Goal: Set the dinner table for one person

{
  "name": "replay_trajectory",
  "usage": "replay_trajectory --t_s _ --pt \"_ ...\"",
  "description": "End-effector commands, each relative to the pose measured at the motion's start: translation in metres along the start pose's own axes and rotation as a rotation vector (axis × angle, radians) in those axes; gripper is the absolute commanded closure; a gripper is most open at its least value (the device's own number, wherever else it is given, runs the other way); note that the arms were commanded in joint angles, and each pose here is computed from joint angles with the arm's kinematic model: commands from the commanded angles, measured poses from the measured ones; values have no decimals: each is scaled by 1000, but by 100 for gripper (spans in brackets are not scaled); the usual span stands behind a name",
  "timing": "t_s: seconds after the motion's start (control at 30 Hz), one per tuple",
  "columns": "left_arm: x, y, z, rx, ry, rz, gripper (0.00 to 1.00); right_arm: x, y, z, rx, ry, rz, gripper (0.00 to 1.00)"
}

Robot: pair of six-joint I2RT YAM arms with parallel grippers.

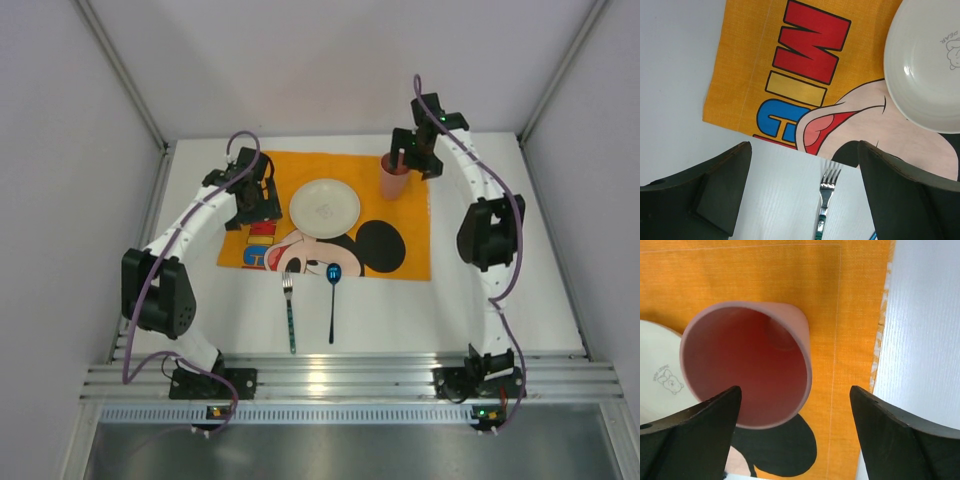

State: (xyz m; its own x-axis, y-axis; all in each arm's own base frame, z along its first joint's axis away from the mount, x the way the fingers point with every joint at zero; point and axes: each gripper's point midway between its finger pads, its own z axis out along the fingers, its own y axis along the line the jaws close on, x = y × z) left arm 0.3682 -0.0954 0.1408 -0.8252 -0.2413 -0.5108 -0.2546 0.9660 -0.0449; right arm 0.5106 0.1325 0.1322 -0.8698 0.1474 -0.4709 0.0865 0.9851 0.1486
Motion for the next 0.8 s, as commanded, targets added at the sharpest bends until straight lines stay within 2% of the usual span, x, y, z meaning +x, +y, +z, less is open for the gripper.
replay_trajectory --t_s 0.0,0.17,0.23,0.27,0.3,0.33,0.37,0.43,0.47,0.53,0.57,0.67,0.77 --pt "2 1 -8 14 -1 -18 8 -49 27 -79 -111 -215 0 9" --pt "3 1 -7 17 1 -12 8 -47 36 -151 -116 -318 -26 5" --pt "0 1 -8 14 -6 -12 8 -22 47 -176 -138 -322 -53 5" --pt "0 1 -8 13 -7 -10 8 2 47 -167 -124 -272 -80 5" --pt "-1 1 -9 13 -12 -10 8 16 60 -190 -147 -308 -119 5" --pt "-3 1 -9 11 -16 -11 8 31 67 -192 -157 -297 -146 4" --pt "-3 1 -10 11 -19 -9 8 60 65 -176 -142 -231 -174 4" --pt "-2 4 -11 5 -20 -6 8 97 84 -181 -200 -194 -231 4" --pt "-3 4 -11 5 -22 -5 8 129 82 -161 -196 -108 -248 4" --pt "0 8 -11 -9 -23 -3 8 166 95 -149 -260 -24 -269 5" --pt "0 10 -12 -13 -23 -4 8 198 91 -132 -255 70 -258 5" --pt "4 17 -18 -1 -26 -38 7 244 103 -99 -338 208 -221 11" --pt "12 26 -24 9 -24 -72 7 269 112 -75 -350 272 -235 17"
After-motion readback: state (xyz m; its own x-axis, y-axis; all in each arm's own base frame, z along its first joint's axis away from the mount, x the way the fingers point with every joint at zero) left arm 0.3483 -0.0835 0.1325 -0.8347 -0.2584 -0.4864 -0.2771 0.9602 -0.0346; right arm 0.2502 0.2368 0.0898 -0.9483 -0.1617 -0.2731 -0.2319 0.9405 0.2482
